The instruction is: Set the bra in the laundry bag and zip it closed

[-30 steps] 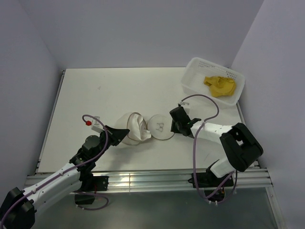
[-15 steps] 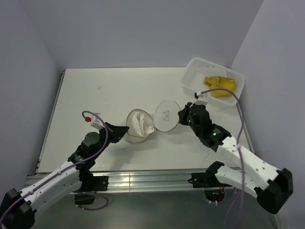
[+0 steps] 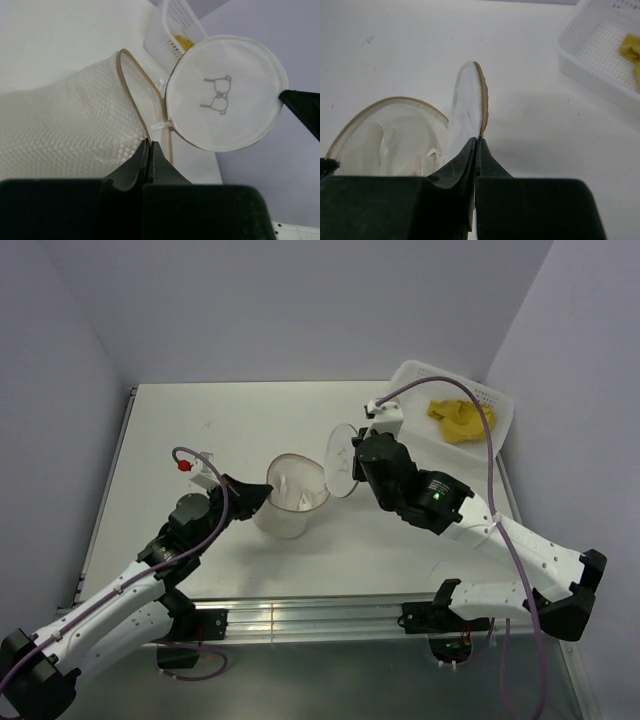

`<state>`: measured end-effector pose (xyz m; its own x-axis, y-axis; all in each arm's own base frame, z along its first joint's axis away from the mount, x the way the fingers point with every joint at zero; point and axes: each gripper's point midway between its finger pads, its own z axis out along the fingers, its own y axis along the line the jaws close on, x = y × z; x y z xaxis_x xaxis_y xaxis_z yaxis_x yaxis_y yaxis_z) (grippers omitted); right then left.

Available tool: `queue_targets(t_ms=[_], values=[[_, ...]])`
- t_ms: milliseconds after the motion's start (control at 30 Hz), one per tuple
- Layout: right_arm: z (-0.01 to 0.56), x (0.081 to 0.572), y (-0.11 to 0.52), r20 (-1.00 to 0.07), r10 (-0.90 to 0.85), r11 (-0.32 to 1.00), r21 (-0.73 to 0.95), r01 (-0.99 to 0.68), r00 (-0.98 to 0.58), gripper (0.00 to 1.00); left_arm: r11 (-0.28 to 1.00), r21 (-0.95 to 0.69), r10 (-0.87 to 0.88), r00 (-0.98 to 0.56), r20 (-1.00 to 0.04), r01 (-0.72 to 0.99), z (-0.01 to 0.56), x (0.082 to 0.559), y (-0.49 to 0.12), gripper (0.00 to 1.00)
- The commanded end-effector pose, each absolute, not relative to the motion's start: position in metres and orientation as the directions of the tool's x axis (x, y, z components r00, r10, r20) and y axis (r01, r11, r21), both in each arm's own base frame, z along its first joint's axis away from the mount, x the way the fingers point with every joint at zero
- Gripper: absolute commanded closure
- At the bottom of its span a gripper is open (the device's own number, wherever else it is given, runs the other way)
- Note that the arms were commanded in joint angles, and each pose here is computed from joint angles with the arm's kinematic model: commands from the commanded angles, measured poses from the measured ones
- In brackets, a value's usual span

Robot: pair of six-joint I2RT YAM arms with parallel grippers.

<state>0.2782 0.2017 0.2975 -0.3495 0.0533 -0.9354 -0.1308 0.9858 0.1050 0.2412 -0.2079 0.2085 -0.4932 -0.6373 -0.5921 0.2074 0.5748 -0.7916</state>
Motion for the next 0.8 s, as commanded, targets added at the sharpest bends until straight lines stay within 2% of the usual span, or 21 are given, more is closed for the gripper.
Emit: queue_targets(t_ms=[0, 67, 100, 133, 167, 200, 300, 367, 400, 500, 667, 767], values=[[0.363, 0.275, 0.197, -0.971, 0.068, 0.987, 0.099, -0.127, -0.227, 1.0, 0.552, -0.77, -0.636, -0.437, -0.637, 0.32, 0.259, 0.245, -0.214, 1.0], [0.327, 0.283, 0.202, -0.957, -0.04, 0.996, -0.016, -0.086, -0.289, 1.0, 0.605, -0.769, -0.637, -0.454, -0.623, 0.207, 0.216, 0.256, -0.206, 1.0], [0.302, 0.286, 0.192, -0.931, -0.121, 0.993, -0.119, -0.028, -0.345, 1.0, 0.6, -0.774, -0.635, -0.468, -0.615, 0.203, 0.211, 0.256, -0.206, 1.0], [0.307, 0.288, 0.175, -0.942, -0.102, 0.988, -0.133, 0.079, -0.319, 1.0, 0.577, -0.789, -0.642, -0.48, -0.598, 0.211, 0.213, 0.256, -0.208, 1.0], [0.313, 0.286, 0.169, -0.947, -0.092, 0.988, -0.126, 0.093, -0.308, 1.0, 0.543, -0.795, -0.631, -0.494, -0.598, 0.269, 0.229, 0.251, -0.216, 1.0], [0.336, 0.281, 0.165, -0.968, -0.013, 0.996, -0.035, 0.082, -0.251, 1.0, 0.513, -0.797, -0.64, -0.478, -0.602, 0.318, 0.25, 0.248, -0.22, 1.0], [0.359, 0.271, 0.176, -0.975, 0.032, 0.998, 0.041, -0.036, -0.219, 1.0, 0.539, -0.768, -0.637, -0.429, -0.641, 0.347, 0.274, 0.248, -0.224, 1.0], [0.35, 0.27, 0.186, -0.969, -0.015, 0.999, -0.007, -0.033, -0.245, 1.0, 0.574, -0.758, -0.621, -0.438, -0.65, 0.31, 0.256, 0.252, -0.223, 1.0], [0.326, 0.273, 0.193, -0.951, -0.084, 0.996, -0.08, -0.027, -0.299, 1.0, 0.59, -0.754, -0.614, -0.447, -0.651, 0.289, 0.244, 0.256, -0.224, 1.0], [0.295, 0.274, 0.205, -0.921, -0.164, 0.986, -0.159, -0.044, -0.354, 1.0, 0.587, -0.762, -0.604, -0.478, -0.638, 0.274, 0.218, 0.257, -0.23, 1.0], [0.29, 0.267, 0.213, -0.929, -0.145, 0.989, -0.129, -0.068, -0.342, 1.0, 0.607, -0.754, -0.591, -0.493, -0.639, 0.25, 0.197, 0.259, -0.231, 1.0], [0.286, 0.266, 0.211, -0.935, -0.12, 0.992, -0.101, -0.075, -0.333, 1.0, 0.644, -0.734, -0.601, -0.451, -0.66, 0.214, 0.194, 0.263, -0.217, 1.0]])
